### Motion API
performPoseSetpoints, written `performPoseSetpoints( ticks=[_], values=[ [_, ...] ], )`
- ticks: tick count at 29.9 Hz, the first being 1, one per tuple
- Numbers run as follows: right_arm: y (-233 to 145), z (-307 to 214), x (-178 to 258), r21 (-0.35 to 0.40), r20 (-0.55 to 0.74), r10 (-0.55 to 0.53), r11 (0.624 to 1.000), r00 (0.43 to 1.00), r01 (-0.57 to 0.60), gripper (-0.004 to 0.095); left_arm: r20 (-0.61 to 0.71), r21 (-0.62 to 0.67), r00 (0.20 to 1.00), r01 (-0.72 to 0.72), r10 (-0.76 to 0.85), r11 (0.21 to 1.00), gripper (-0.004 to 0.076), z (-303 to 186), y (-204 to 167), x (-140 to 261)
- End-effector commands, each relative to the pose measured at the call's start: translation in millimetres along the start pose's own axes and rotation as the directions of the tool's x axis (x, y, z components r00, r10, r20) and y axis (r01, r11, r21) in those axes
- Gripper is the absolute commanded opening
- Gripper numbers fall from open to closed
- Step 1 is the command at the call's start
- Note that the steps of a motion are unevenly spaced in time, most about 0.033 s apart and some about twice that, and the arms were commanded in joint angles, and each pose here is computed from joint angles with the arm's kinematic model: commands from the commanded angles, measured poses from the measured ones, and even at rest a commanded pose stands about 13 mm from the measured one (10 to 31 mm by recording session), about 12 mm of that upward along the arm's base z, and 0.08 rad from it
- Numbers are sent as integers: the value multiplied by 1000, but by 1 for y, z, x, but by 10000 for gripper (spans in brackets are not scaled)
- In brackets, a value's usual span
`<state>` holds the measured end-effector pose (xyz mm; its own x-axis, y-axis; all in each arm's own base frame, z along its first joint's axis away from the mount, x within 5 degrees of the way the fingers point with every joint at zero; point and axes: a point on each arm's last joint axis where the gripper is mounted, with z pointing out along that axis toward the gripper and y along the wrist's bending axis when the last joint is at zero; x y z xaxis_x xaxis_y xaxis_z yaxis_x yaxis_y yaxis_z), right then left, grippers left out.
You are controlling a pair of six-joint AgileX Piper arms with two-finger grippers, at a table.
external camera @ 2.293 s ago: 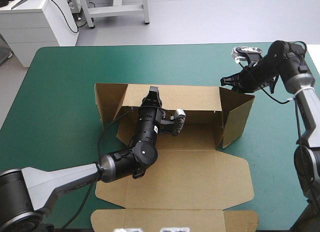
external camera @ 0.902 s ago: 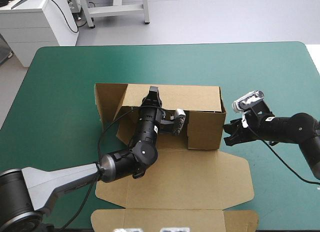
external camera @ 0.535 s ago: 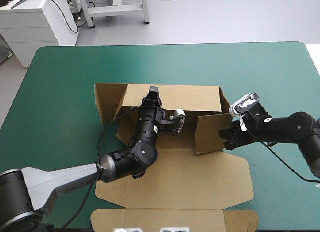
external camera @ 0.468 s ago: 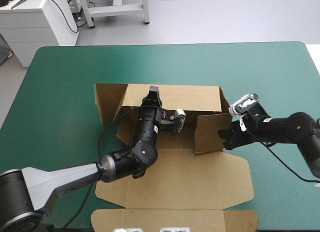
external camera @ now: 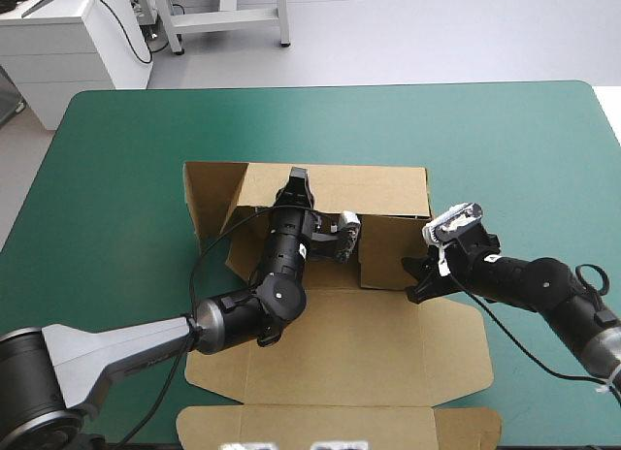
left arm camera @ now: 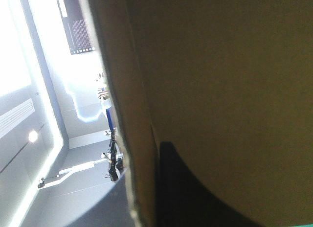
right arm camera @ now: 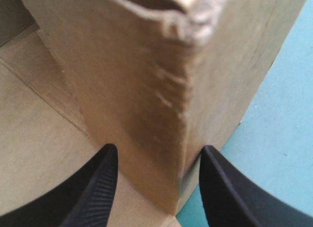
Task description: Fold the box
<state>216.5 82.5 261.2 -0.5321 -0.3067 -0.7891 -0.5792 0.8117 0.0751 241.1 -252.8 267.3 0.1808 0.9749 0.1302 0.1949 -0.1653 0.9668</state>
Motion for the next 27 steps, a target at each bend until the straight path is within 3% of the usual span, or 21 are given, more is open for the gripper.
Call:
performPoseSetpoints(
  ticks=[1, 27],
  values=[
    [1, -7, -16, 70, 114, 19, 997, 993, -27, 470, -35, -43, 999, 10, -12, 999, 3, -5, 12, 8],
    [-3, -7, -22, 156, 178, 4, 987, 984, -33, 470, 1, -61, 998, 56, -56, 997, 16, -4, 29, 2]
  ],
)
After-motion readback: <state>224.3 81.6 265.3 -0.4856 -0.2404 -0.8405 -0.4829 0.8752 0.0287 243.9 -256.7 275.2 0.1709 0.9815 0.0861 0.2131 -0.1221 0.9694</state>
